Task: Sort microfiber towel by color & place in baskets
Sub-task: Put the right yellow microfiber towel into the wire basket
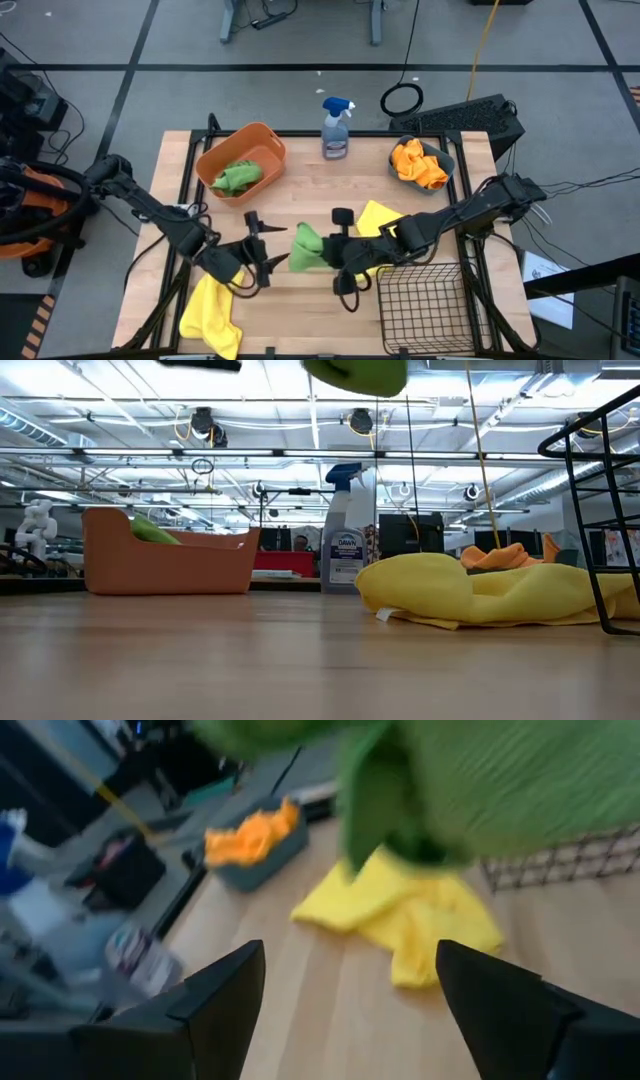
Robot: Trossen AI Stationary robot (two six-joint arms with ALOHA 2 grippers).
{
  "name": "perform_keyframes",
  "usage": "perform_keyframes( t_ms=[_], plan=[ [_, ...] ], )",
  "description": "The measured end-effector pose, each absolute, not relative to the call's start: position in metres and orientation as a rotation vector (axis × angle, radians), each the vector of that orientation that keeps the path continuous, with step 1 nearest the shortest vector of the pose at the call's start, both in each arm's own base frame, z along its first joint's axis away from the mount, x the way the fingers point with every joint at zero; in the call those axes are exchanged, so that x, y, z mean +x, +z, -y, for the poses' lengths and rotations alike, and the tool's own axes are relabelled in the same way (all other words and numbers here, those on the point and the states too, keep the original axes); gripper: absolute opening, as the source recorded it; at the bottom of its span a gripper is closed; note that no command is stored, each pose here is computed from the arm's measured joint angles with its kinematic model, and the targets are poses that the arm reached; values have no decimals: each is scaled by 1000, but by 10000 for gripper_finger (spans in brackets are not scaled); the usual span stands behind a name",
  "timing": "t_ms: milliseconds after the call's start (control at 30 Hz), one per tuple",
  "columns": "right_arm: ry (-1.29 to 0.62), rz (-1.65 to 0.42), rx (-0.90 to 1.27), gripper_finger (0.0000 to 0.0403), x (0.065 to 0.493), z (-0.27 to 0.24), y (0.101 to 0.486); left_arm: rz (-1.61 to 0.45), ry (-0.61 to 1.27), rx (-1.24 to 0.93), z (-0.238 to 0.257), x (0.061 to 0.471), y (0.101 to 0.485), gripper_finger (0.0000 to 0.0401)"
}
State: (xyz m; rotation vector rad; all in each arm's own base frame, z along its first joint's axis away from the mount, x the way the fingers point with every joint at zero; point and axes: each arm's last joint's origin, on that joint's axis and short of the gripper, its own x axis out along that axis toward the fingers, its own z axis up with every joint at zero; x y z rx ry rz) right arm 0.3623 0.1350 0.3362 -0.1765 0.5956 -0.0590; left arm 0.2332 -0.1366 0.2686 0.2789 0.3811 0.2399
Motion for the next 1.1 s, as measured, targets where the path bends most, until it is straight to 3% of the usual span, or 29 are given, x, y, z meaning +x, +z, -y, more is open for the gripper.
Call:
perform_keyframes(
  t_ms=[233, 400, 667, 867, 1100],
  plan=[
    [-75, -436, -109, 18, 377, -130, 309, -351, 218, 350, 149, 226, 271, 299],
    [-80, -439, -105, 23, 376, -128, 303, -373, 230, 435, 159, 212, 268, 299],
    [-147, -418, -138, 21, 364, -116, 323, -276, 152, 442, 177, 195, 282, 299],
    [-185, -419, -99, 23, 366, -100, 319, -212, 59, 375, 184, 204, 287, 299],
    [-215, -409, -45, 24, 367, -88, 287, -234, 134, 418, 175, 230, 274, 308]
  ],
)
